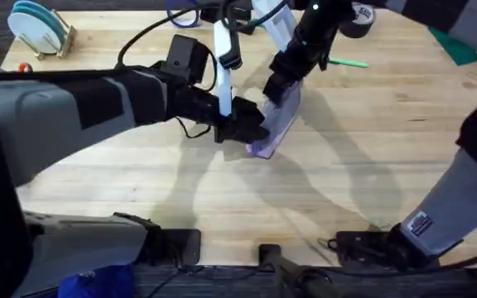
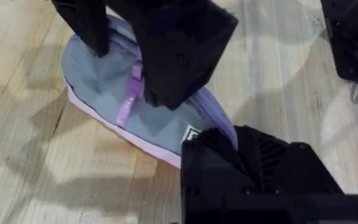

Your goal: Unzip the bag, pick up the pens from the table one at a time and place them inside, then zip the bag closed.

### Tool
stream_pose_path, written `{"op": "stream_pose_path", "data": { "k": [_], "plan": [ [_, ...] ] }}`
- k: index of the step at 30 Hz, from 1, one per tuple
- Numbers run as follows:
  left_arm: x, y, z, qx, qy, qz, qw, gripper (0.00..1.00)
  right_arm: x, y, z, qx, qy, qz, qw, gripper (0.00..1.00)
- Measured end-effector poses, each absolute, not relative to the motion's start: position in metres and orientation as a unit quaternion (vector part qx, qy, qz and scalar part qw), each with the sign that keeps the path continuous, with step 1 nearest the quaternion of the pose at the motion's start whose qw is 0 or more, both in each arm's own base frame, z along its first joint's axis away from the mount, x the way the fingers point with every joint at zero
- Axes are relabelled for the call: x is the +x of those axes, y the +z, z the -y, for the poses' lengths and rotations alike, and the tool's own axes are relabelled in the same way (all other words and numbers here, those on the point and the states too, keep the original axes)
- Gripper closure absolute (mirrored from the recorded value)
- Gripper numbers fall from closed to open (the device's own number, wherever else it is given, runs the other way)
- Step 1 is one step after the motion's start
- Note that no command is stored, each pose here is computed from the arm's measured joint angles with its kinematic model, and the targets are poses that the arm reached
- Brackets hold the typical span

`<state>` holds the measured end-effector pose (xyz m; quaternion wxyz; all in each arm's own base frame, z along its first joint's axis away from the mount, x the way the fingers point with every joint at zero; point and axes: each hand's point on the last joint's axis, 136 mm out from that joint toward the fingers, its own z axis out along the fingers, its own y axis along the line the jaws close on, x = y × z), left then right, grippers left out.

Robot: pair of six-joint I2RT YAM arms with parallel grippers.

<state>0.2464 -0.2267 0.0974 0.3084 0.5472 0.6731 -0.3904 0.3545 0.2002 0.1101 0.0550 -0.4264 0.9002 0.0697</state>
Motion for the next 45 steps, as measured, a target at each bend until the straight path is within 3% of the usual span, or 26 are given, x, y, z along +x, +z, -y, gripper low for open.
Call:
{"op": "stream_pose_path", "data": {
  "k": [6, 10, 11, 25, 36, 45],
  "plan": [
    [0.246, 0.097, 0.227, 0.547, -0.390, -0.673, 0.309, 0.958, 0.354, 0.110, -0.203, -0.427, 0.075, -0.899, 0.056, 0.573],
    [0.246, 0.097, 0.227, 0.548, -0.390, -0.673, 0.309, 0.958, 0.354, 0.111, -0.205, -0.429, 0.079, -0.898, 0.058, 0.940],
    [0.246, 0.097, 0.227, 0.548, -0.390, -0.673, 0.309, 0.958, 0.354, 0.111, -0.205, -0.430, 0.079, -0.898, 0.059, 0.960],
    [0.246, 0.098, 0.227, 0.548, -0.391, -0.673, 0.309, 0.958, 0.354, 0.113, -0.205, -0.430, 0.079, -0.897, 0.062, 0.971],
    [0.244, 0.100, 0.228, 0.547, -0.399, -0.668, 0.309, 0.960, 0.339, 0.166, -0.198, -0.432, 0.080, -0.892, 0.108, 0.970],
    [0.243, 0.101, 0.229, 0.546, -0.405, -0.666, 0.308, 0.959, 0.331, 0.172, -0.198, -0.433, 0.089, -0.891, 0.107, 0.969]
  ]
}}
